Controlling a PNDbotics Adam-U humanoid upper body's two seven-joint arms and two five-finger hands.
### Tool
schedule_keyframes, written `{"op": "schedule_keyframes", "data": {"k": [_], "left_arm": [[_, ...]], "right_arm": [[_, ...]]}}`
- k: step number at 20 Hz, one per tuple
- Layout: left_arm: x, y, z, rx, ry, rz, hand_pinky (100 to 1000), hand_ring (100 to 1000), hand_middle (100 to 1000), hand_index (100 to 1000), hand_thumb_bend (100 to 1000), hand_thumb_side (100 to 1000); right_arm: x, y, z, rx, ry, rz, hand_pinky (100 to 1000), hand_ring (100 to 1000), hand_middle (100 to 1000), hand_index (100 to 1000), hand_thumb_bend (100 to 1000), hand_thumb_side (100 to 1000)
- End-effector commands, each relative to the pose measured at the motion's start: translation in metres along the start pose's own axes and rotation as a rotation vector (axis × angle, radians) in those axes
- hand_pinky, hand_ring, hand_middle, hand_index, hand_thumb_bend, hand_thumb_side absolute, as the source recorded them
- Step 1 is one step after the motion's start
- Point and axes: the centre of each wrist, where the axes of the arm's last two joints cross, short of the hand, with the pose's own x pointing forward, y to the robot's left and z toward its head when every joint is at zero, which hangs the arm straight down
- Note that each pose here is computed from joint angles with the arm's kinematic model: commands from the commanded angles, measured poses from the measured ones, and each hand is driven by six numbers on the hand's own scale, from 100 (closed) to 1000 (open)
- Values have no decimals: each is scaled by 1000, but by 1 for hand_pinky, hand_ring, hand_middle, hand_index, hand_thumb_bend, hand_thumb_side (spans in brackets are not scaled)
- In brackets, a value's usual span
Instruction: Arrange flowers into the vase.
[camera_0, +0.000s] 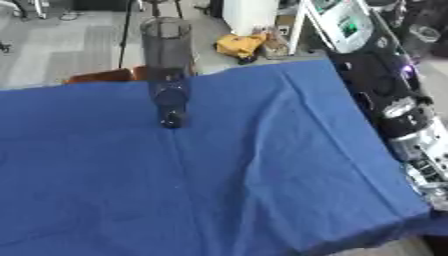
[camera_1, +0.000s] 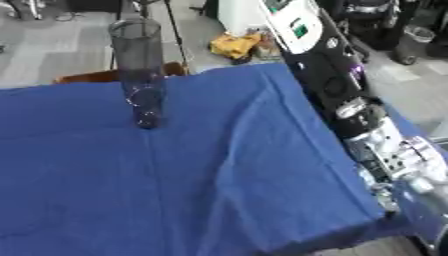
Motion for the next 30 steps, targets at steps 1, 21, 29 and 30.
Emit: {"op": "schedule_keyframes", "data": {"k": [1,21,29,30], "left_arm": [[8,-2,-5,-17,-30,7,397,567,604,768,632,647],[10,-16,-9,-69,-41,56,395,566,603,769,625,652],[11,-18,-9,-75,-43,65,394,566,603,769,624,656],[11,-19,-10,-76,-45,68,394,566,603,769,624,657]], "right_arm": [[9,-12,-17,-60,-12,-40,100,100,100,150,100,1000],[10,-2,-17,-88,93,-313,100,100,100,162,100,1000],[8,6,-16,-68,108,-352,100,100,100,166,100,1000],[8,9,-17,-59,109,-365,100,100,100,167,100,1000]]}}
